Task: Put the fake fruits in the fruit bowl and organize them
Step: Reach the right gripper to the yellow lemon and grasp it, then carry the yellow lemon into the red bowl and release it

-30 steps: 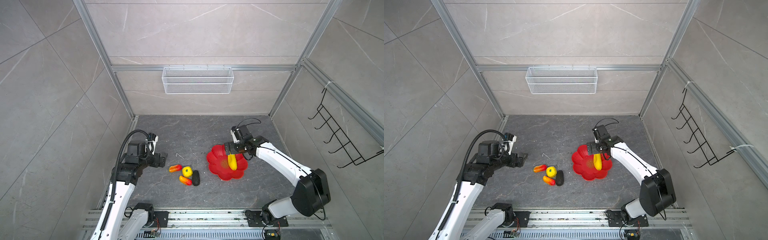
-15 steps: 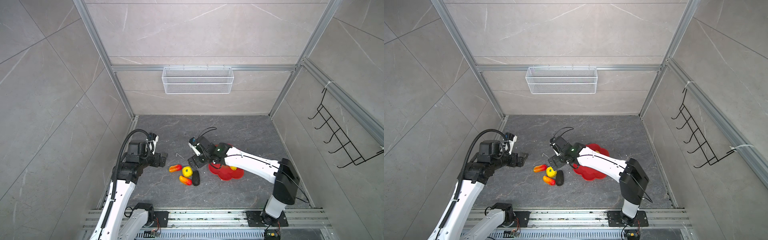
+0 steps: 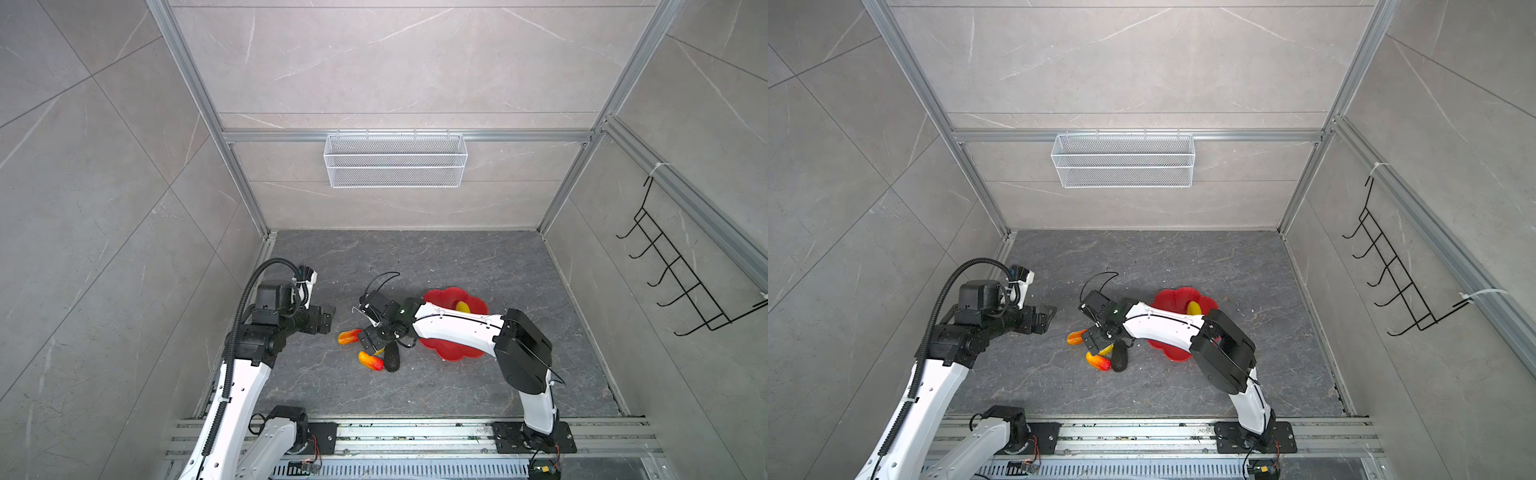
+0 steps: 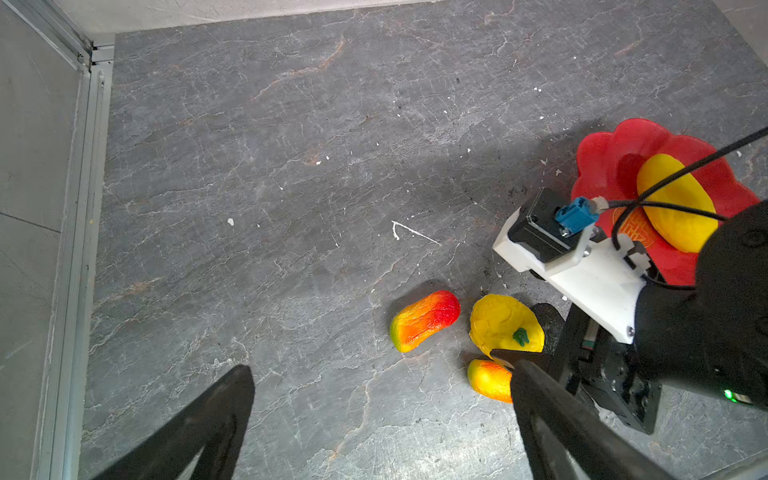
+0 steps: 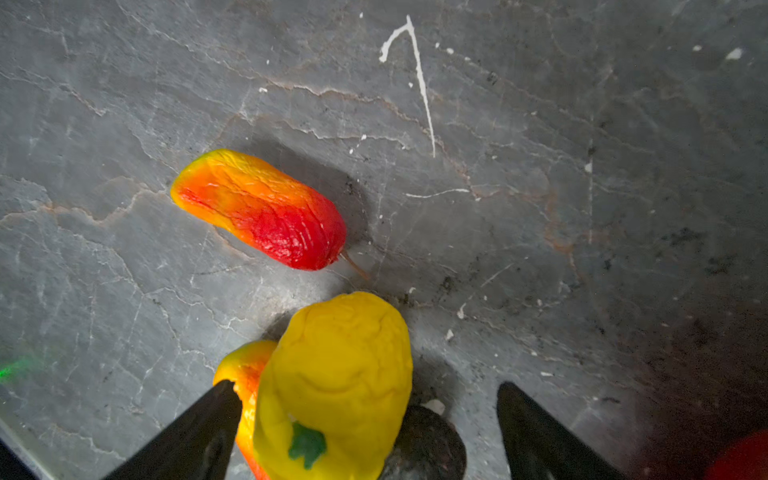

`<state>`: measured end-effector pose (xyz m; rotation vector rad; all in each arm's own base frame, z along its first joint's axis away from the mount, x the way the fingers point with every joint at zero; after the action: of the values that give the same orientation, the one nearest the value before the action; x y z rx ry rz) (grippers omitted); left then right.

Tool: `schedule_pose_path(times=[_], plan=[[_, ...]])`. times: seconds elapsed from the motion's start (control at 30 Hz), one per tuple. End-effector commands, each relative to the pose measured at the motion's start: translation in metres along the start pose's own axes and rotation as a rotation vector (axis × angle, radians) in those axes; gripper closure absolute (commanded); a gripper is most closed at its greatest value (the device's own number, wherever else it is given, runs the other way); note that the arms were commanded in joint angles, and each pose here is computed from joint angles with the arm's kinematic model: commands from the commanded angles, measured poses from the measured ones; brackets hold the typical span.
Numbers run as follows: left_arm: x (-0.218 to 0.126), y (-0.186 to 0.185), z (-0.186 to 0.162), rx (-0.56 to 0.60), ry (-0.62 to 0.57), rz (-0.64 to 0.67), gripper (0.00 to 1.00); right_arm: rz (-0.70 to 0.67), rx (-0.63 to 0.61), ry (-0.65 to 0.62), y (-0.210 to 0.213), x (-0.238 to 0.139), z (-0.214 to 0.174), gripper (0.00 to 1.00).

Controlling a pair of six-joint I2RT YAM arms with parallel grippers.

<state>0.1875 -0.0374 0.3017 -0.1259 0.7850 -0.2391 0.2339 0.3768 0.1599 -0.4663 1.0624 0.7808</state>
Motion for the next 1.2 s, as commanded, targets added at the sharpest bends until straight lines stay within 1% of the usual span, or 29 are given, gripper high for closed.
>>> schedule_pose_path(times=[0.0, 0.17, 0.23, 0.47, 0.57, 0.67, 0.83, 0.93, 1.0, 1.17], plan=[[-0.005, -0.001, 0.004, -0.001, -0.033, -0.004, 0.0, -0.004, 0.025, -0.003, 0.003, 0.009, 0.003, 0.04], [-0.004, -0.001, 0.004, -0.001, -0.03, -0.003, 0.0, 0.0, 0.028, 0.008, 0.004, 0.02, 0.002, 0.12], [-0.004, 0.0, 0.004, -0.002, -0.03, -0.002, 0.0, 0.001, 0.028, 0.011, 0.005, 0.022, 0.003, 0.17], [-0.004, 0.0, 0.004, -0.002, -0.029, -0.002, 0.0, -0.002, 0.024, 0.004, 0.005, 0.018, 0.006, 0.45], [-0.004, 0.0, 0.004, -0.002, -0.029, -0.002, 0.0, -0.023, 0.012, -0.018, 0.003, 0.004, 0.011, 0.49], [-0.003, 0.0, 0.004, -0.002, -0.029, -0.003, 0.0, -0.06, -0.007, -0.069, -0.002, -0.024, 0.018, 0.5], [-0.004, 0.0, 0.003, -0.001, -0.031, -0.003, 0.0, -0.123, 0.005, -0.138, -0.03, -0.072, 0.02, 0.5], [-0.004, -0.001, 0.003, -0.001, -0.031, -0.004, 0.0, -0.186, 0.046, -0.156, -0.06, -0.095, 0.008, 0.51], [-0.004, -0.001, 0.003, -0.001, -0.031, -0.005, 0.0, -0.232, 0.093, -0.149, -0.085, -0.107, -0.008, 0.51], [-0.003, -0.001, 0.003, -0.001, -0.026, -0.006, 0.0, -0.321, 0.209, -0.113, -0.138, -0.116, -0.047, 0.51]])
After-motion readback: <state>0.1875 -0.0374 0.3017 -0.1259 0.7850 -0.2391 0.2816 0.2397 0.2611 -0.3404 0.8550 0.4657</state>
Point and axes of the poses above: each gripper's point midway between its finger pads, its own x axis out along the fingers, its own y axis along the line the jaws close on, z = x × y, the point moved 10 cm from there along -x, back along the fingers, and after that the axes turned 11 degrees about -x, right-handed, at the moved point
